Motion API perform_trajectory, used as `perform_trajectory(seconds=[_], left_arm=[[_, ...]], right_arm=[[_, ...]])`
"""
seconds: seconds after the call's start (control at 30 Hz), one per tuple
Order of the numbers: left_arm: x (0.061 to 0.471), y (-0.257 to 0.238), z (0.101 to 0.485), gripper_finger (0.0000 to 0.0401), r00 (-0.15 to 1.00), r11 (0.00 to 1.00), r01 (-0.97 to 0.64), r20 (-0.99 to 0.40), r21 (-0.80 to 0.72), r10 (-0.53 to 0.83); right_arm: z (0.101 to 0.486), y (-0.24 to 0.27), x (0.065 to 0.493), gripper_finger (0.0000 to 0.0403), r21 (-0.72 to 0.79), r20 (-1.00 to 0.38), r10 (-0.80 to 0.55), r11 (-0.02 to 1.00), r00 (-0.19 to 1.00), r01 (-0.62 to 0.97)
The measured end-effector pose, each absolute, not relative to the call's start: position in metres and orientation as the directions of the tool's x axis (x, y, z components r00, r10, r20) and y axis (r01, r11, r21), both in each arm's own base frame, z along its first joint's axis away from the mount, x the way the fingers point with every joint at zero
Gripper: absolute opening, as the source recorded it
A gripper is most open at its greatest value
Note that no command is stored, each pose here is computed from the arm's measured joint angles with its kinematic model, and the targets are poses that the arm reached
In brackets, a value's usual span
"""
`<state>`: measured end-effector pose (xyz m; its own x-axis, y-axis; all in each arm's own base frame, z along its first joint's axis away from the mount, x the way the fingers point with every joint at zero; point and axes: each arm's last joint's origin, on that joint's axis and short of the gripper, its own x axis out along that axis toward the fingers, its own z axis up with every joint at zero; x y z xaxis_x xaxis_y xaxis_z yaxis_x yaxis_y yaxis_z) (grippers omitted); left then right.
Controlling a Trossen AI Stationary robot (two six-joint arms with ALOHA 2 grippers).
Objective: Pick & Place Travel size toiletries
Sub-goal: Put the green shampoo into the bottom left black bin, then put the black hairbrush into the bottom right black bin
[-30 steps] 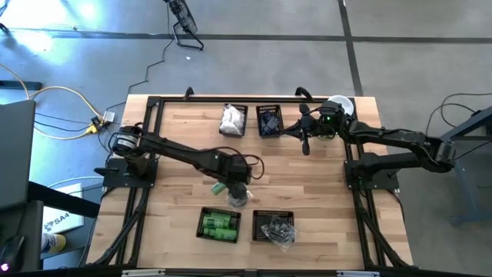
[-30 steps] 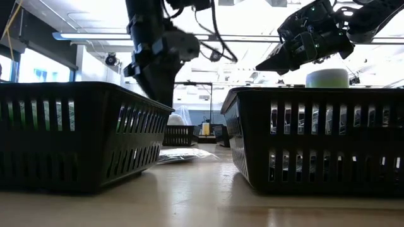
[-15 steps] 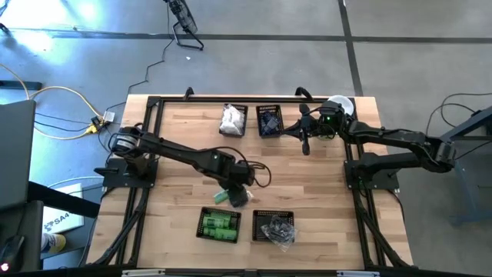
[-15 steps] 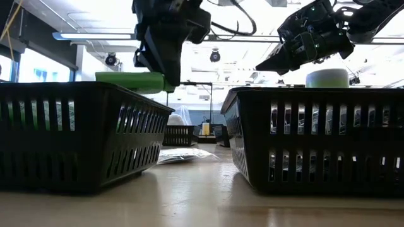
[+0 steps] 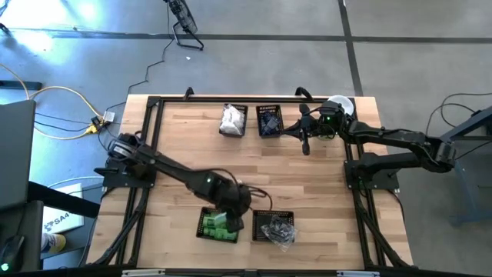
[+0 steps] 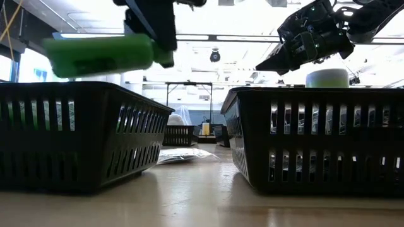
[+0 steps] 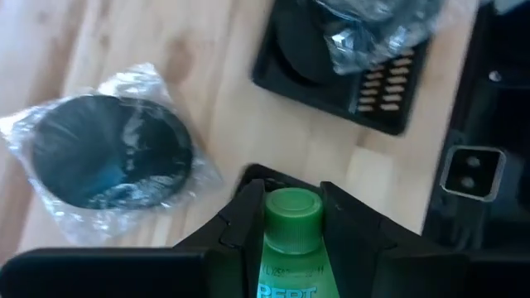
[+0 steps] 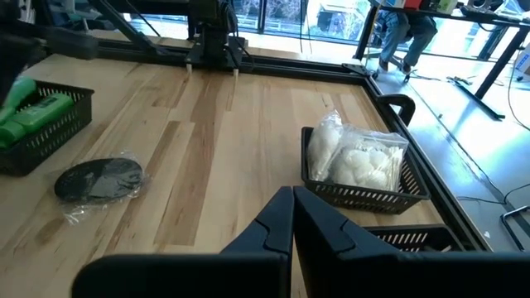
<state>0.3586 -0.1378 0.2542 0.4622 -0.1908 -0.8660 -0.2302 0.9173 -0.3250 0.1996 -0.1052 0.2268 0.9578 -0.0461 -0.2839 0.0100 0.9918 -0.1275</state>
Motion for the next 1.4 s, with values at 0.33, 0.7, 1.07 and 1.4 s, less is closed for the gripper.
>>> perform_trajectory(seconds=[0.33, 0.7, 1.07, 1.4], left_arm=[[0.344, -0.159, 0.251, 0.0097, 0.388, 0.934, -0.176, -0.894, -0.312, -0.226], [0.341, -0.159, 0.250, 0.0109, 0.364, 0.937, -0.185, -0.906, -0.295, -0.214], [0.341, -0.159, 0.250, 0.0139, 0.367, 0.936, -0.194, -0.907, -0.292, -0.207], [0.345, -0.150, 0.250, 0.0140, 0.402, 0.971, -0.133, -0.906, -0.197, -0.129]], right_arm=[[0.227, -0.105, 0.200, 0.0003, -0.124, -0.284, -0.046, 0.992, 0.958, 0.011], [0.227, -0.105, 0.200, 0.0003, -0.100, -0.283, -0.048, 0.995, 0.958, 0.020], [0.227, -0.105, 0.200, 0.0003, -0.100, -0.283, -0.049, 0.995, 0.958, 0.021], [0.227, -0.105, 0.200, 0.0003, -0.100, -0.283, -0.049, 0.995, 0.958, 0.021]])
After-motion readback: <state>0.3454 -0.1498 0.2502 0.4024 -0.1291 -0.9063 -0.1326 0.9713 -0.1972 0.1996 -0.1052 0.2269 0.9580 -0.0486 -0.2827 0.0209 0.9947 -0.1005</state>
